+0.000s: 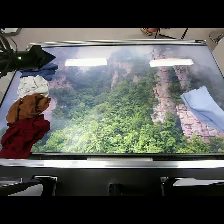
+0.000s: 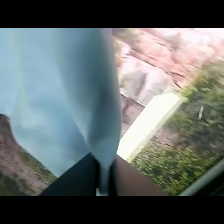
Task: Fold the clothes and pants, and hang the long-sleeved shirts on hangers.
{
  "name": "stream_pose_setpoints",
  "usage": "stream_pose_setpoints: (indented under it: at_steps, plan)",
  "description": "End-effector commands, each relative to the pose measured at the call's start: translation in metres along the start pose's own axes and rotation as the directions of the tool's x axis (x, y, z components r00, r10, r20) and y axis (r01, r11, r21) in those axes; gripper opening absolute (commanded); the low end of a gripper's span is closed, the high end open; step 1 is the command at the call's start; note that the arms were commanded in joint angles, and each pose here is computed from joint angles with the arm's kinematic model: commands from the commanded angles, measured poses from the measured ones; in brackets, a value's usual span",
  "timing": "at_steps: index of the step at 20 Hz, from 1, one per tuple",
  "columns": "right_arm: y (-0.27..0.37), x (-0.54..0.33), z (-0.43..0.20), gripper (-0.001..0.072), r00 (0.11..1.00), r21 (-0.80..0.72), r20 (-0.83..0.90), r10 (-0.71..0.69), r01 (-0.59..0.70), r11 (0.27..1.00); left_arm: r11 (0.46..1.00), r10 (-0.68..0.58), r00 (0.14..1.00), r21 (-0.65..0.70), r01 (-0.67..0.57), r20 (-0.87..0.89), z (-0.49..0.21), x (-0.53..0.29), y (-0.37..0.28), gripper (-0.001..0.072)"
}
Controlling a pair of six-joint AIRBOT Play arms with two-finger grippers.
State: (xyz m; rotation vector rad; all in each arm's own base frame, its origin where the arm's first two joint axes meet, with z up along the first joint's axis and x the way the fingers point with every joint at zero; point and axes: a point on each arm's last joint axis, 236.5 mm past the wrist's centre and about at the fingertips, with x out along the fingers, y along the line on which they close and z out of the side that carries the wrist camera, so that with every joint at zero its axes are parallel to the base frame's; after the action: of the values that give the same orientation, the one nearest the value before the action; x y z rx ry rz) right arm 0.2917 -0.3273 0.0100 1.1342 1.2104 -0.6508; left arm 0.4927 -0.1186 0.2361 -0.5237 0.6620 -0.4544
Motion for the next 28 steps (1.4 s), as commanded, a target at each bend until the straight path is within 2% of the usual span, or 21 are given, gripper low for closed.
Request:
stream_pose_setpoints:
  at_steps: [1,6,12,20,21,23,24,25,26,28]
  plan:
    - [-0.066,0.018,-0.034,0.0039,0.979,0.060,-0.042,-0.199,0.202,0.978,1.000,-0.005,1.000,-0.005,0.005,-0.003,-0.001,0.001,-0.003,0.0020]
    - [-0.097,0.057,-0.085,0.0039,0.962,0.088,-0.112,-0.248,0.258,0.962,1.000,-0.008,1.000,-0.001,0.008,-0.007,-0.003,0.002,-0.005,0.0020]
    - [-0.131,0.047,-0.095,0.0039,0.920,0.083,-0.094,-0.381,0.388,0.918,1.000,-0.008,1.000,-0.001,0.008,-0.006,-0.003,0.002,-0.005,0.0020]
    - [-0.136,0.050,-0.114,0.0043,0.913,0.125,-0.121,-0.389,0.403,0.907,1.000,-0.008,1.000,-0.001,0.008,-0.005,-0.002,0.002,-0.005,0.0020]
    - [-0.136,0.048,-0.115,0.0120,0.914,0.139,-0.119,-0.387,0.402,0.905,1.000,-0.008,1.000,-0.001,0.008,-0.004,-0.002,0.002,-0.005,0.0020]
    - [-0.131,0.041,-0.120,0.0531,0.917,0.131,-0.123,-0.379,0.394,0.910,1.000,-0.007,1.000,-0.001,0.007,0.001,-0.001,0.002,-0.005,0.0020]
    - [-0.130,0.035,-0.122,0.0617,0.918,0.110,-0.117,-0.380,0.392,0.913,1.000,-0.007,1.000,-0.001,0.007,0.005,0.000,0.002,-0.005,0.0020]
    - [-0.129,0.024,-0.122,0.0680,0.917,0.080,-0.094,-0.389,0.396,0.915,1.000,-0.007,1.000,-0.001,0.007,0.011,0.002,0.002,-0.005,0.0020]
    - [-0.126,0.009,-0.117,0.0702,0.916,0.072,-0.063,-0.396,0.400,0.914,1.000,-0.013,1.000,-0.005,0.013,0.013,0.002,0.002,-0.006,0.0020]
    - [-0.096,-0.038,-0.078,0.0702,0.933,0.087,0.111,-0.344,0.335,0.938,1.000,-0.029,0.999,-0.008,0.029,0.021,0.004,0.002,-0.012,0.0019]
